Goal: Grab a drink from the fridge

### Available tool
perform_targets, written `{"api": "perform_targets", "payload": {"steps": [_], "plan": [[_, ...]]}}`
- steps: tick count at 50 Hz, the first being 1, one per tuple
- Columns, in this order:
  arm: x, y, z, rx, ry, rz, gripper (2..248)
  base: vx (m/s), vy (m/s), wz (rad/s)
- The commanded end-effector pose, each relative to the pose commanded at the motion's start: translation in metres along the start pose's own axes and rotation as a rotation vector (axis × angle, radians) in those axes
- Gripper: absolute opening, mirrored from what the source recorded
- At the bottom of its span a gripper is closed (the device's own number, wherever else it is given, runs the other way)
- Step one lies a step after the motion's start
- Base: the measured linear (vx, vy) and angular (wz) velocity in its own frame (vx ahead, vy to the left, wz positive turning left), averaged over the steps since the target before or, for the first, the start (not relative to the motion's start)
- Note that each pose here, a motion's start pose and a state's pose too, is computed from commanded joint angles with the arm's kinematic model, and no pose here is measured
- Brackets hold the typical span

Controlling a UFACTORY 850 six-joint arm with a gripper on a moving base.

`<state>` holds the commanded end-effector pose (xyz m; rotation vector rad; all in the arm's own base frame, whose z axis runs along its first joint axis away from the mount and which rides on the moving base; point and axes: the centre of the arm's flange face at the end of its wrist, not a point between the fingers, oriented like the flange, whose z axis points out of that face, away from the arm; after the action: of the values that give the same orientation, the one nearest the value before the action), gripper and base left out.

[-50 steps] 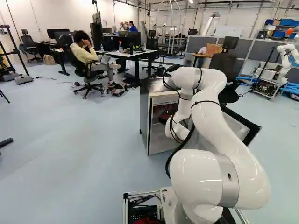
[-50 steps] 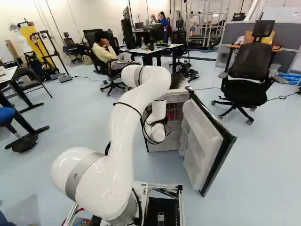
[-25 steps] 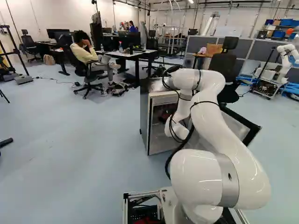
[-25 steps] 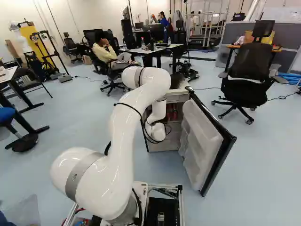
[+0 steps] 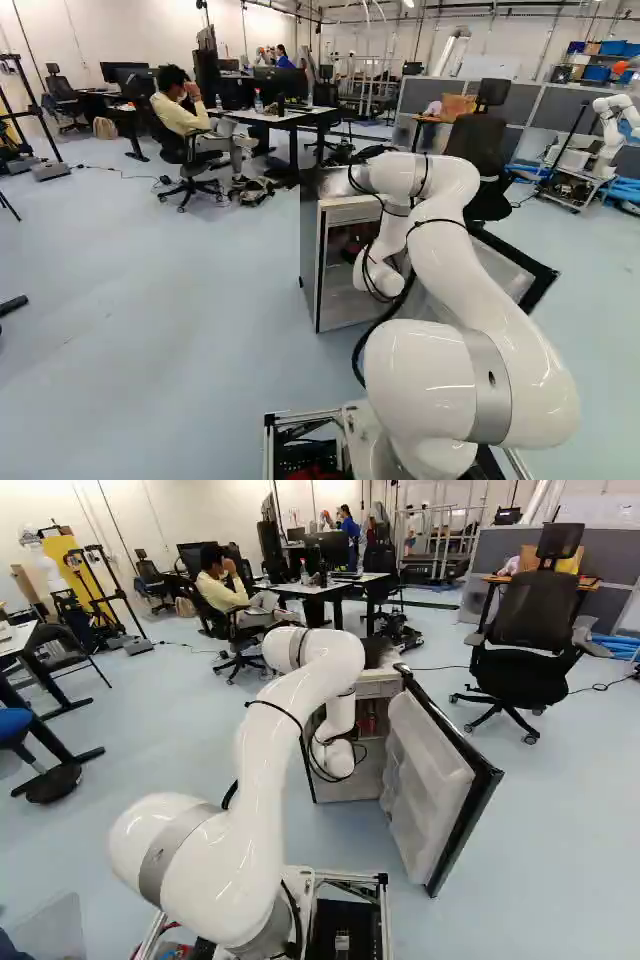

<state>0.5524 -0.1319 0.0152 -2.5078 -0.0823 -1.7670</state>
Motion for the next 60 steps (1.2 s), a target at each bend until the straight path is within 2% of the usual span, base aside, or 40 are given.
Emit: {"api": "perform_targets", "payload": {"steps": [32,43,60], "plan": [[-0.006,0.010,0.026,-0.006,-0.028,-0.016,173,0.000,0.000,0.000],[-0.006,0.013,0.035,-0.006,-0.018,-0.022,173,0.000,0.000,0.000],[-0.006,0.013,0.036,-0.006,-0.016,-0.023,173,0.000,0.000,0.000]]}}
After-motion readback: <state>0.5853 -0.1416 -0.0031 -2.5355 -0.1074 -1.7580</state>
